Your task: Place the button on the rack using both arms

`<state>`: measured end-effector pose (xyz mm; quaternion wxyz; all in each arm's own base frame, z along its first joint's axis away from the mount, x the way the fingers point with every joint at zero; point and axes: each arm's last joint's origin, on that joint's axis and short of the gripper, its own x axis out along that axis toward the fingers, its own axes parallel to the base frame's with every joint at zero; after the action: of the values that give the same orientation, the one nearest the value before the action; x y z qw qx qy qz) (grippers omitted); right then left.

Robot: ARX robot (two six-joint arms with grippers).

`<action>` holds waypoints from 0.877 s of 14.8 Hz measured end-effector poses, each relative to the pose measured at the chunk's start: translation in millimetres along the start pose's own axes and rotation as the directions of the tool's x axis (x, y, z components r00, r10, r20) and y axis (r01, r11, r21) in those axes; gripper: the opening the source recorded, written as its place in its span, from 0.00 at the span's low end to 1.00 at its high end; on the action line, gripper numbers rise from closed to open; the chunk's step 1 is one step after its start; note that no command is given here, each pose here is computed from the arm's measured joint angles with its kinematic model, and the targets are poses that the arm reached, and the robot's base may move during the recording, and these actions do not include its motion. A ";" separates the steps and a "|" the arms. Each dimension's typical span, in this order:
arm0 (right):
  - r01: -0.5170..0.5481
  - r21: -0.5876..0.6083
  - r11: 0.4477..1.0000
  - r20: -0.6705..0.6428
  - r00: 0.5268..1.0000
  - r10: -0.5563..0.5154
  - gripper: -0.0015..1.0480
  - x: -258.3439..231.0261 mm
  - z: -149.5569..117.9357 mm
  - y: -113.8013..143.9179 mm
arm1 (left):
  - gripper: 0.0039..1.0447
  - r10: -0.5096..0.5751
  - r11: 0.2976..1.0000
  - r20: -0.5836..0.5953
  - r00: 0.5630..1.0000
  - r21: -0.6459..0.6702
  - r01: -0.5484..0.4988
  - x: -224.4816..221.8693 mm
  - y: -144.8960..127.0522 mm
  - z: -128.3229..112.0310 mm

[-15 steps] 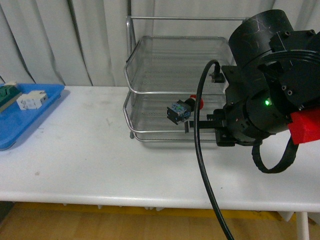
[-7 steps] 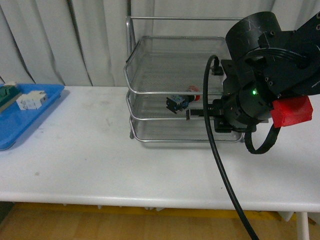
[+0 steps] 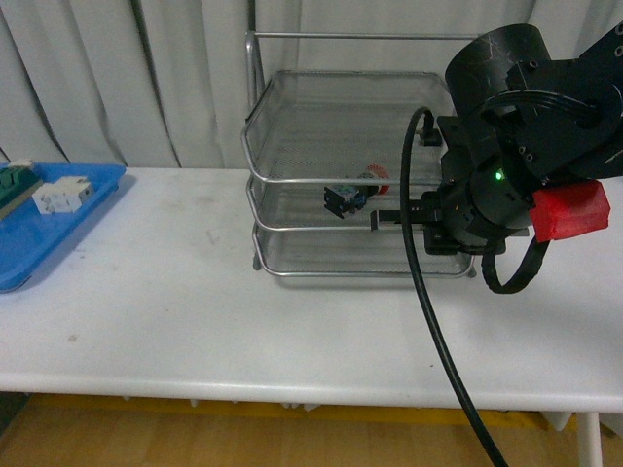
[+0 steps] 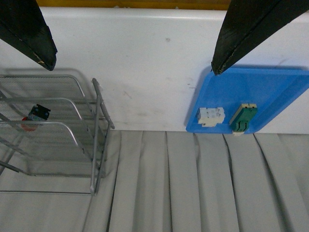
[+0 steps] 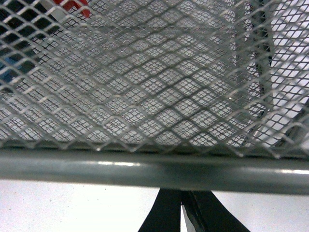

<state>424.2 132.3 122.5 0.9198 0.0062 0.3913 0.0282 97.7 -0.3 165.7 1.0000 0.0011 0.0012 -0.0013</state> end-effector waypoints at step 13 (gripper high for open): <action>-0.294 0.287 0.912 0.300 0.931 0.206 0.02 -166.9 -55.9 -78.1 | 0.94 0.000 1.000 0.000 1.000 0.000 0.000 0.0 0.0 0.0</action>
<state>272.1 44.2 201.2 0.9382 0.2128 0.2607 0.0803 97.7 -0.3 165.7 1.0000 0.0011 0.0014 -0.0013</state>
